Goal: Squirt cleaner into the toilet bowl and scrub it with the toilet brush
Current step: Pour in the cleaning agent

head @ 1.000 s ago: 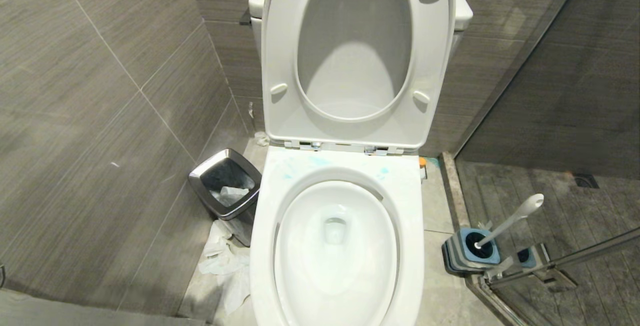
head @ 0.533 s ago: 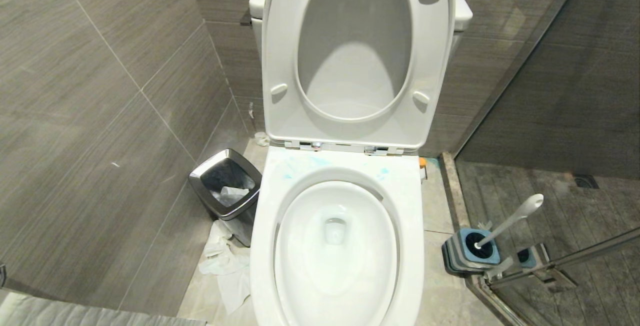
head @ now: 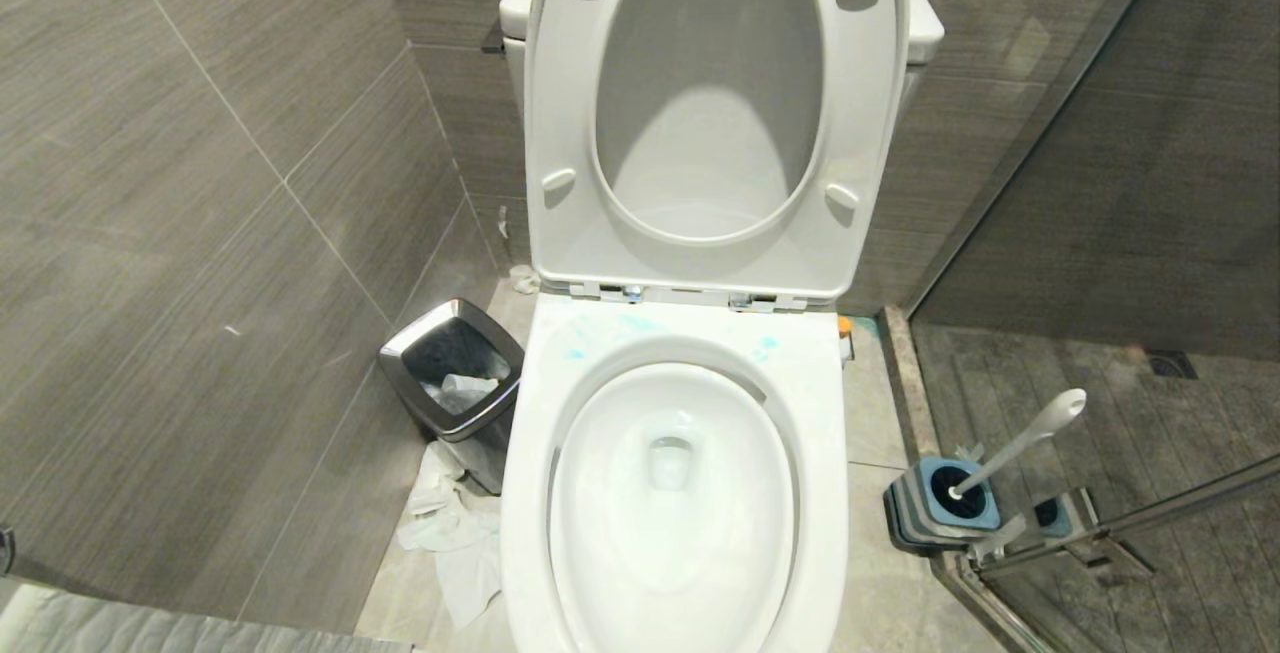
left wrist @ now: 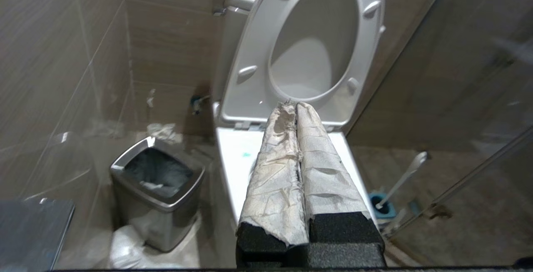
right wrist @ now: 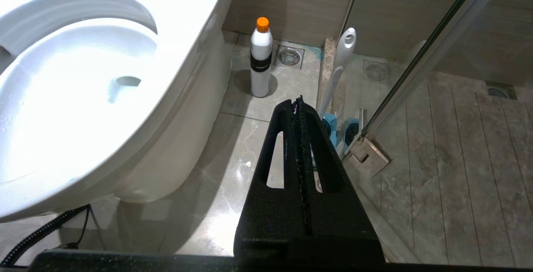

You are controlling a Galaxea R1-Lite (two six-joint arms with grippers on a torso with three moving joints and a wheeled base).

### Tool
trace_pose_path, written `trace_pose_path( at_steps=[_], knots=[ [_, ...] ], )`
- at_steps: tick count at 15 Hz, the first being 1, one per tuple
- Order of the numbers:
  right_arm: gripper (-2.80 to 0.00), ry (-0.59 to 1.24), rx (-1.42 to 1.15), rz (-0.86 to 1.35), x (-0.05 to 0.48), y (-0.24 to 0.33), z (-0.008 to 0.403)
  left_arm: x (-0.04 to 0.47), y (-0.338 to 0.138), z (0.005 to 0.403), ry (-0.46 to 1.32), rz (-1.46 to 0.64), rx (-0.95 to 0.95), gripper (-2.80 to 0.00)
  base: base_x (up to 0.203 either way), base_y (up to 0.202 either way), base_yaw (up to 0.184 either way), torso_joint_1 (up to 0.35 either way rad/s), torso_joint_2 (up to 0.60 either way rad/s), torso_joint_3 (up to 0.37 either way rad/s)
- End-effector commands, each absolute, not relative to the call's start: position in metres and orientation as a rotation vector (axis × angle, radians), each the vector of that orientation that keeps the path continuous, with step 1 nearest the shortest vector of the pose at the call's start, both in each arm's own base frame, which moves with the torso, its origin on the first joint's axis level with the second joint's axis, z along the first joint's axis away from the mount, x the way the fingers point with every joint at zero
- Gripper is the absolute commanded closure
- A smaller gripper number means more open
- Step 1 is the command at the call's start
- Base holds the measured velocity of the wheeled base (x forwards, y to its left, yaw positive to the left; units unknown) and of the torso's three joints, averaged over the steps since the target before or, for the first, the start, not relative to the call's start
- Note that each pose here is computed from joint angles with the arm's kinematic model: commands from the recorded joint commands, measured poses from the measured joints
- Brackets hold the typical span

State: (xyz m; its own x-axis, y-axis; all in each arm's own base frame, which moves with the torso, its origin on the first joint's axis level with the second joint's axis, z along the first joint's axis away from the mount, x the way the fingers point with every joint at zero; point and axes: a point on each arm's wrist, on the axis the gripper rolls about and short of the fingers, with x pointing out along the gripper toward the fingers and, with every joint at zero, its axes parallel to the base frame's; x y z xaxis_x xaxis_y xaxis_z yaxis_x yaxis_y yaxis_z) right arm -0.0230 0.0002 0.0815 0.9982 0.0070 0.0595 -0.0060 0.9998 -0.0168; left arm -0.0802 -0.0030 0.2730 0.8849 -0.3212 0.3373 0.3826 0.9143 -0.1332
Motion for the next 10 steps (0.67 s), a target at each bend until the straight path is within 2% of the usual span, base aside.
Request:
trace_pose_path(
  at_steps=[1,4,8,10],
  knots=[
    [0.00,-0.035,-0.017,0.007,-0.021,0.000,0.075,-0.084,-0.004,0.247,-0.322,-0.347,-0.172,0.00,0.000,0.000,0.000,0.000,0.00,0.000],
    [0.00,-0.035,-0.017,0.007,-0.021,0.000,0.075,-0.060,-0.006,0.207,-0.271,-0.313,-0.099,0.00,0.000,0.000,0.000,0.000,0.00,0.000],
    [0.00,-0.036,-0.017,0.007,-0.021,0.000,0.075,-0.045,-0.004,0.136,-0.211,-0.210,-0.009,0.00,0.000,0.000,0.000,0.000,0.00,0.000],
    [0.00,-0.035,-0.017,0.007,-0.021,0.000,0.075,-0.037,-0.003,0.117,-0.167,-0.158,0.052,0.00,0.000,0.000,0.000,0.000,0.00,0.000]
  ],
)
